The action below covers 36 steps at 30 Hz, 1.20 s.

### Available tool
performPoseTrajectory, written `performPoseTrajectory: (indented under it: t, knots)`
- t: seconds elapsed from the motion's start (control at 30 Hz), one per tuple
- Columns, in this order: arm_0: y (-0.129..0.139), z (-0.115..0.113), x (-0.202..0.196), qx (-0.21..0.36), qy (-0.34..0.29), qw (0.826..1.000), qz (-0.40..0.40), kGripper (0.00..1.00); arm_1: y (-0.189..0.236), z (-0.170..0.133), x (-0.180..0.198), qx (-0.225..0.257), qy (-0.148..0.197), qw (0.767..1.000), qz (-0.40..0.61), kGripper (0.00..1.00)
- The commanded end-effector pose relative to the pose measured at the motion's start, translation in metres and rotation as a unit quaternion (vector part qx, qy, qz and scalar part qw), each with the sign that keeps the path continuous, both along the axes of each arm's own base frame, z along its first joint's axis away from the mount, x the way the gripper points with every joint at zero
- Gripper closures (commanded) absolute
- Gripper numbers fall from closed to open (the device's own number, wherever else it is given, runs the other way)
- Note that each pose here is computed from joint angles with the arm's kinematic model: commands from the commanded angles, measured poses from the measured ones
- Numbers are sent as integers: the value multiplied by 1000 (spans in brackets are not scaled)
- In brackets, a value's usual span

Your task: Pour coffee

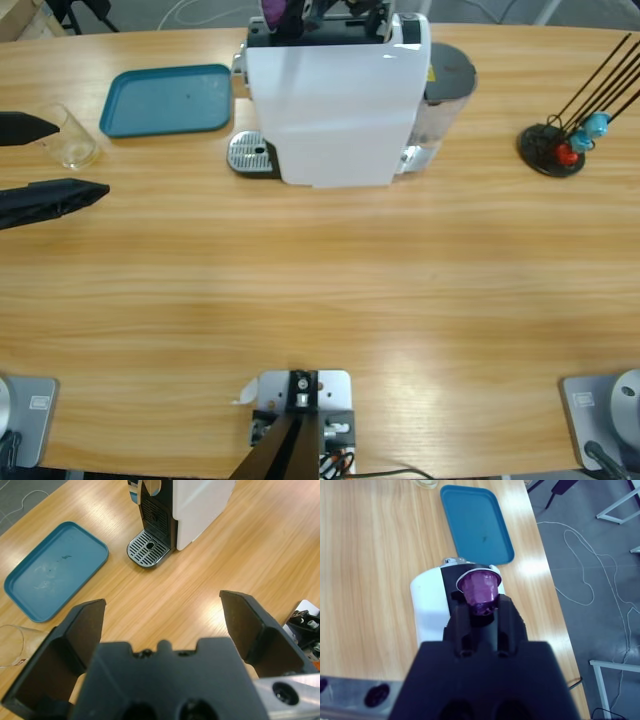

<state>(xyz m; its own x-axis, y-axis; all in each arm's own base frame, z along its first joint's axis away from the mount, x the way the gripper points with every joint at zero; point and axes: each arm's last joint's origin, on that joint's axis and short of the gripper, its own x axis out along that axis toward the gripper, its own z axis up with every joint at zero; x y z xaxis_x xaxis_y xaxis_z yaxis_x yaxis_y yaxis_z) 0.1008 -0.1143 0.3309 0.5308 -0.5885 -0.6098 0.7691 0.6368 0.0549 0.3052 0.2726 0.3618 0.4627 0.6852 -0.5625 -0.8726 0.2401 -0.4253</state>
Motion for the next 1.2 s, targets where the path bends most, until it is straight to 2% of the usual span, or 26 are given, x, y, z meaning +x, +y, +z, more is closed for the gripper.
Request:
performPoseTrajectory:
  t: [0.03, 0.27, 0.3, 0.37, 0.4, 0.43, 0.5, 0.77, 0.93, 0.97, 1.03, 1.07, 1.1, 1.2]
  knots:
    - [1, -12, 0, 8, 17, 1000, 7, 0, -2, -39, 12, -38, 42, 998, -7, 1000]
    - [3, -13, -1, 7, 17, 1000, 8, 0, 2, -45, 14, -46, 43, 998, -10, 1000]
    - [3, -13, -1, 8, 17, 1000, 8, 0, 2, -44, 13, -47, 41, 998, -12, 927]
    - [2, -14, -1, 10, 19, 1000, 8, 0, 2, -40, 10, -54, 30, 998, -26, 301]
    - [2, -14, -1, 10, 19, 1000, 9, 0, 3, -38, 8, -53, 26, 998, -30, 137]
    - [3, -14, -1, 10, 19, 1000, 9, 0, 3, -35, 6, -45, 27, 998, -35, 35]
    - [2, -15, -1, 11, 18, 1000, 10, 0, 3, -31, 5, -31, 31, 998, -40, 0]
    - [5, -15, -2, 10, 17, 1000, 11, 0, 4, -12, -2, -14, 13, 999, -34, 12]
    - [4, -14, 0, 13, 13, 1000, 17, 0, 13, 26, -30, 39, -1, 999, -1, 150]
    - [4, -12, 0, 11, 11, 1000, 17, 0, 15, 34, -36, 55, 6, 998, 0, 266]
    - [5, -7, 0, 5, 0, 1000, 22, 0, 16, 42, -46, 75, 47, 996, -10, 664]
    - [6, -4, -1, 2, -7, 1000, 27, 0, 14, 44, -48, 73, 70, 995, -19, 918]
    - [7, -2, -1, 1, -11, 1000, 29, 0, 11, 45, -51, 70, 83, 994, -23, 1000]
    - [7, -2, -1, 0, -12, 999, 30, 0, -3, 58, -66, 104, 104, 988, -44, 1000]
